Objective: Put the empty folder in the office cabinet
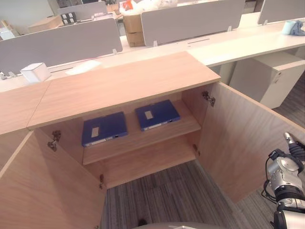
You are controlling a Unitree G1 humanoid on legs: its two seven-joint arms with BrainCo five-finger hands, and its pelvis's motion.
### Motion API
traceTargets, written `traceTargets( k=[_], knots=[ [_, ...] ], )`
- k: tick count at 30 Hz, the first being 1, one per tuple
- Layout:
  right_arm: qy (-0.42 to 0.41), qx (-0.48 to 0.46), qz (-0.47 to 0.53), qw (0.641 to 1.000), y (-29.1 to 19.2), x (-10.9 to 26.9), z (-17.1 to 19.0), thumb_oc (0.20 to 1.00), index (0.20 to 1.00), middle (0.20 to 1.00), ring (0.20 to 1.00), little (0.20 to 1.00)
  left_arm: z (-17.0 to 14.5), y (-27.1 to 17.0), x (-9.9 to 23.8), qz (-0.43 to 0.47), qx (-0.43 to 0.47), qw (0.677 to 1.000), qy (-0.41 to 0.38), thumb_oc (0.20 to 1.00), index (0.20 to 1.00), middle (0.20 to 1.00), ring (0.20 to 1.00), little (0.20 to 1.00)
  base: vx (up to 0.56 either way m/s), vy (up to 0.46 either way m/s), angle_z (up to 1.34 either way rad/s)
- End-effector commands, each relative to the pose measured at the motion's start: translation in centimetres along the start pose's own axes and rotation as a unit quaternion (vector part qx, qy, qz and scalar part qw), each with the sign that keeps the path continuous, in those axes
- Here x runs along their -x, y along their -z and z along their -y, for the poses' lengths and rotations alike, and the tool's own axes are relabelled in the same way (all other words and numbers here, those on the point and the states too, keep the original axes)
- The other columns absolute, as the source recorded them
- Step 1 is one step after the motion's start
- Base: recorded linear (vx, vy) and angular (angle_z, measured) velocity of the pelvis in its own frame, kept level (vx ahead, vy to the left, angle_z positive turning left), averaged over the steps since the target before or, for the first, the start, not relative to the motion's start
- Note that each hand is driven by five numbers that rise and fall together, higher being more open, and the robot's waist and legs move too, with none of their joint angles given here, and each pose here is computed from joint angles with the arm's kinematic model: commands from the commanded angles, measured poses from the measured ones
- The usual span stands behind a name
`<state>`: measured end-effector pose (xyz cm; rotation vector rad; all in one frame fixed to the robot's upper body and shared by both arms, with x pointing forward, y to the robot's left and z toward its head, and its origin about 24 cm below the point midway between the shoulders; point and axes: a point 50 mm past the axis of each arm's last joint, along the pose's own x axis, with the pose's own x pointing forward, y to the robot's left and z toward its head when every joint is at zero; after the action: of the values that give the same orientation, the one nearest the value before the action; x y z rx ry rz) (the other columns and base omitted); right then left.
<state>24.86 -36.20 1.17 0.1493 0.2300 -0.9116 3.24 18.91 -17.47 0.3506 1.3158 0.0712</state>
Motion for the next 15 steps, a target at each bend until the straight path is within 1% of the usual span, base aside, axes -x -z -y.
traceTargets(
  k=[1, 2, 5, 6, 7, 8, 10, 11, 12, 13, 14, 15],
  knots=[
    [-0.255, -0.038, -0.021, 0.966, -0.4, 1.9, -7.6, 1.0, 1.0, 1.0, 1.0, 1.0, -2.2, -1.8, -0.7, 0.016, 0.003, 1.0, -0.005, 1.0, 1.0, 1.0, 1.0, 1.0, 0.01, -0.022, -0.08],
    [-0.256, -0.038, -0.021, 0.966, -0.4, 1.9, -7.7, 1.0, 1.0, 1.0, 1.0, 1.0, -2.2, -1.8, -0.7, 0.016, 0.004, 1.0, -0.005, 1.0, 1.0, 1.0, 1.0, 1.0, 0.0, -0.027, -0.09],
    [-0.39, 0.019, -0.057, 0.919, 1.1, 4.4, -10.8, 1.0, 1.0, 1.0, 1.0, 1.0, -2.2, -2.1, -0.8, 0.02, -0.005, 1.0, 0.012, 1.0, 1.0, 1.0, 1.0, 1.0, -0.01, -0.031, -0.1],
    [-0.444, 0.043, -0.069, 0.892, 1.8, 5.8, -11.9, 1.0, 1.0, 1.0, 1.0, 1.0, -2.1, -2.1, -0.8, 0.02, -0.009, 1.0, 0.018, 1.0, 1.0, 1.0, 1.0, 1.0, -0.01, -0.044, -0.12],
    [-0.557, 0.093, -0.1, 0.819, 3.5, 9.4, -13.9, 1.0, 1.0, 1.0, 1.0, 1.0, -1.9, -2.3, -0.8, 0.026, -0.018, 0.999, 0.032, 1.0, 1.0, 1.0, 1.0, 1.0, -0.01, -0.032, -0.11],
    [-0.557, 0.093, -0.1, 0.819, 3.5, 9.4, -13.8, 1.0, 1.0, 1.0, 1.0, 1.0, -1.9, -2.3, -0.8, 0.026, -0.018, 0.999, 0.033, 1.0, 1.0, 1.0, 1.0, 1.0, -0.02, -0.028, -0.14],
    [-0.668, 0.156, -0.124, 0.717, 5.1, 13.5, -14.7, 1.0, 1.0, 1.0, 1.0, 1.0, -1.6, -2.6, -0.8, 0.033, -0.024, 0.998, 0.048, 1.0, 1.0, 1.0, 1.0, 1.0, -0.01, -0.022, -0.17],
    [-0.668, 0.156, -0.124, 0.717, 5.1, 13.5, -14.7, 1.0, 1.0, 1.0, 1.0, 1.0, -1.6, -2.6, -0.8, 0.033, -0.024, 0.998, 0.048, 1.0, 1.0, 1.0, 1.0, 1.0, -0.03, -0.04, -0.25],
    [-0.782, 0.227, -0.146, 0.561, 6.0, 18.4, -14.1, 1.0, 1.0, 1.0, 1.0, 1.0, -1.3, -3.5, -0.8, 0.055, -0.024, 0.996, 0.062, 1.0, 1.0, 1.0, 1.0, 1.0, -0.02, -0.028, -0.27],
    [-0.782, 0.228, -0.146, 0.561, 6.0, 18.4, -14.1, 1.0, 1.0, 1.0, 1.0, 1.0, -1.3, -3.5, -0.7, 0.055, -0.024, 0.996, 0.063, 1.0, 1.0, 1.0, 1.0, 1.0, -0.04, -0.057, -0.25],
    [-0.8, 0.235, -0.151, 0.531, 6.5, 19.5, -14.0, 1.0, 1.0, 1.0, 1.0, 1.0, -1.3, -4.1, -0.7, 0.066, -0.022, 0.995, 0.065, 1.0, 1.0, 1.0, 1.0, 1.0, -0.02, -0.034, -0.09],
    [-0.808, 0.235, -0.157, 0.518, 6.6, 19.9, -13.6, 1.0, 1.0, 1.0, 1.0, 1.0, -1.3, -4.2, -0.7, 0.072, -0.02, 0.995, 0.065, 1.0, 1.0, 1.0, 1.0, 1.0, -0.02, -0.056, 0.07]
  ],
)
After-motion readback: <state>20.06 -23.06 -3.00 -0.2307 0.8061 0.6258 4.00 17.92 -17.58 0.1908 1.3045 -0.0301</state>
